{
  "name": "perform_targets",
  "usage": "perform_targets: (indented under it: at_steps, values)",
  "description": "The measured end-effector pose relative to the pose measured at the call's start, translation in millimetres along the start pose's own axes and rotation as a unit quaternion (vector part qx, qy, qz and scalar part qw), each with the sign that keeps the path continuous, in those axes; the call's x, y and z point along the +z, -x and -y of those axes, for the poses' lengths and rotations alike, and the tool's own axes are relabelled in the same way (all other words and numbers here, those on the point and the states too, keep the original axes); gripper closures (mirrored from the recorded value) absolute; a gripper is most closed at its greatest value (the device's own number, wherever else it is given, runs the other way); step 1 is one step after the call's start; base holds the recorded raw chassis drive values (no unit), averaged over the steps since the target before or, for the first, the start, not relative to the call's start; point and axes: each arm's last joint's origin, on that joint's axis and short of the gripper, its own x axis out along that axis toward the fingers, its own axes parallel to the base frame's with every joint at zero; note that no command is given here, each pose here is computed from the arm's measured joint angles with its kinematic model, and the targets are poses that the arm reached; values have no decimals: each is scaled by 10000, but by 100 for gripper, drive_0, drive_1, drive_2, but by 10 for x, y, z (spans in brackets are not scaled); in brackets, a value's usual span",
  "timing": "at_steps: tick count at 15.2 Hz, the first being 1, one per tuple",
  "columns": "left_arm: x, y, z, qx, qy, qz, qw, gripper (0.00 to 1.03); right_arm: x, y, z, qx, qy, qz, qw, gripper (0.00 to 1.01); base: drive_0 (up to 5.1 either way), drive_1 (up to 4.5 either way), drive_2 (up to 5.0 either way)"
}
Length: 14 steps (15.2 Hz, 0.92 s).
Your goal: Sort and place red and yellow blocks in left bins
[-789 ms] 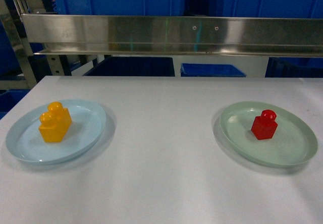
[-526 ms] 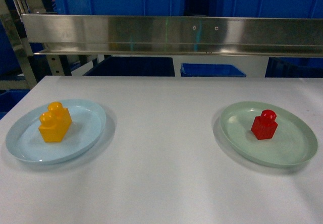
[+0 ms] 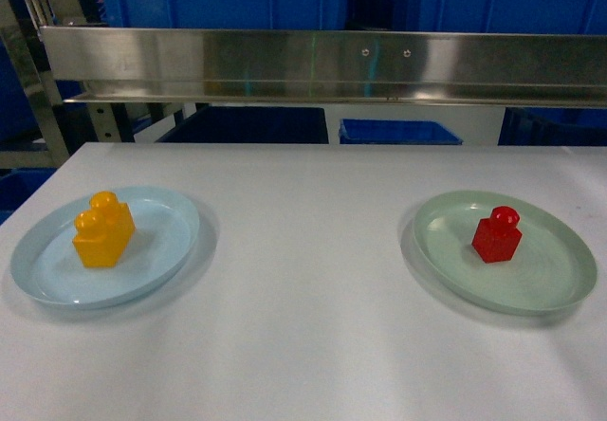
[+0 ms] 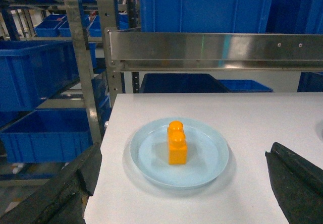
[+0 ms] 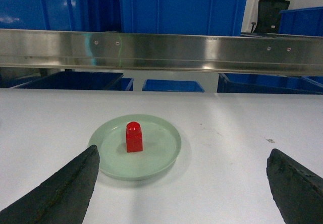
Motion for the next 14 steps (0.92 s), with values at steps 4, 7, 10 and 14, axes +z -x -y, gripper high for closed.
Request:
perform_targets:
  at_steps: [4, 7, 10, 14]
  values:
    - [0, 0, 0, 0, 0, 0, 10000, 5, 0, 0, 0, 0, 0, 2, 10000, 3, 0, 0, 0]
    - [0, 0, 0, 0, -2, 2, 10000, 5, 0, 0, 0, 0, 0, 2, 10000, 3, 0, 0, 0]
    - [0, 0, 0, 0, 0, 0, 10000, 5, 0, 0, 0, 0, 0, 0, 10000, 3, 0, 0, 0]
    - [0, 0, 0, 0, -2, 0, 10000, 5, 0, 0, 0, 0, 0, 0, 10000, 3, 0, 0, 0]
